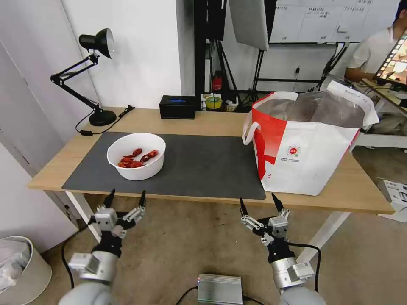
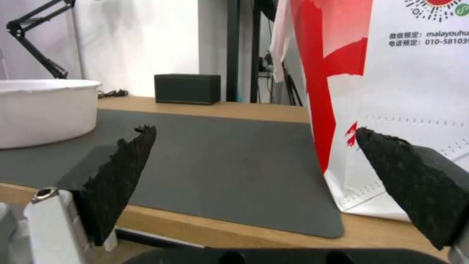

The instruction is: Pick up the trash from the table and place it into the takeout bag.

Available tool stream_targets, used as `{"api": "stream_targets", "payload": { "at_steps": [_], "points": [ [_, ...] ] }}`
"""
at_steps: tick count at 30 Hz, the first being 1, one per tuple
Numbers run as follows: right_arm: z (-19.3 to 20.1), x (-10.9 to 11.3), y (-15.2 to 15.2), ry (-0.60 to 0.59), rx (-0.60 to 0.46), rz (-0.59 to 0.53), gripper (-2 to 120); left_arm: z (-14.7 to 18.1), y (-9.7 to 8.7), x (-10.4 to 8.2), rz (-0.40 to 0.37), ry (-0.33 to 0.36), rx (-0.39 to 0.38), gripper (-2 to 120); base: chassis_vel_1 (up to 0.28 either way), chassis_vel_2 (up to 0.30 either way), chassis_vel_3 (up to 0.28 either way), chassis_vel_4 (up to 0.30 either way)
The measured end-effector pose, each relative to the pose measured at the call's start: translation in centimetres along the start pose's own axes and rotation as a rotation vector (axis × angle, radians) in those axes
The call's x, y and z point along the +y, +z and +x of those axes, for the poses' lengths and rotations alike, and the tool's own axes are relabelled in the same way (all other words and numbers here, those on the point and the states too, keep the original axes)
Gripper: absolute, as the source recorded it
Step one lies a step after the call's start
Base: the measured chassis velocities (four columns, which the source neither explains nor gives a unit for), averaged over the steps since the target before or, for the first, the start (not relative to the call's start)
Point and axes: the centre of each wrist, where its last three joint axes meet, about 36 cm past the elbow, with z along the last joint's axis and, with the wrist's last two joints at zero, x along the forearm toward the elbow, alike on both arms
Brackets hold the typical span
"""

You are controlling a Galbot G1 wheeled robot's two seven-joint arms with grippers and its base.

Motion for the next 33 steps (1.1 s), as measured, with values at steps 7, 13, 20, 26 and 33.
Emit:
{"api": "stream_targets", "payload": {
  "at_steps": [7,13,20,26,33],
  "points": [
    [0.0,0.0,0.0,0.000,0.000,0.000,100,-2.4,-1.6,1.6,0.003,0.022,-0.009,100,0.000,0.000,0.000,0.000],
    [0.0,0.0,0.0,0.000,0.000,-0.001,100,-5.1,-2.5,3.7,-0.003,0.047,0.005,100,0.000,0.000,0.000,0.000],
    [0.0,0.0,0.0,0.000,0.000,-0.001,100,-9.2,-4.0,6.8,-0.004,0.075,0.057,100,0.000,0.000,0.000,0.000],
    [0.0,0.0,0.0,0.000,0.000,-0.001,100,-12.5,-4.8,7.8,-0.013,0.089,0.093,100,0.000,0.000,0.000,0.000],
    [0.0,0.0,0.0,0.000,0.000,-0.001,100,-15.8,-5.5,9.0,-0.042,0.060,0.178,100,0.000,0.000,0.000,0.000]
  ]
}}
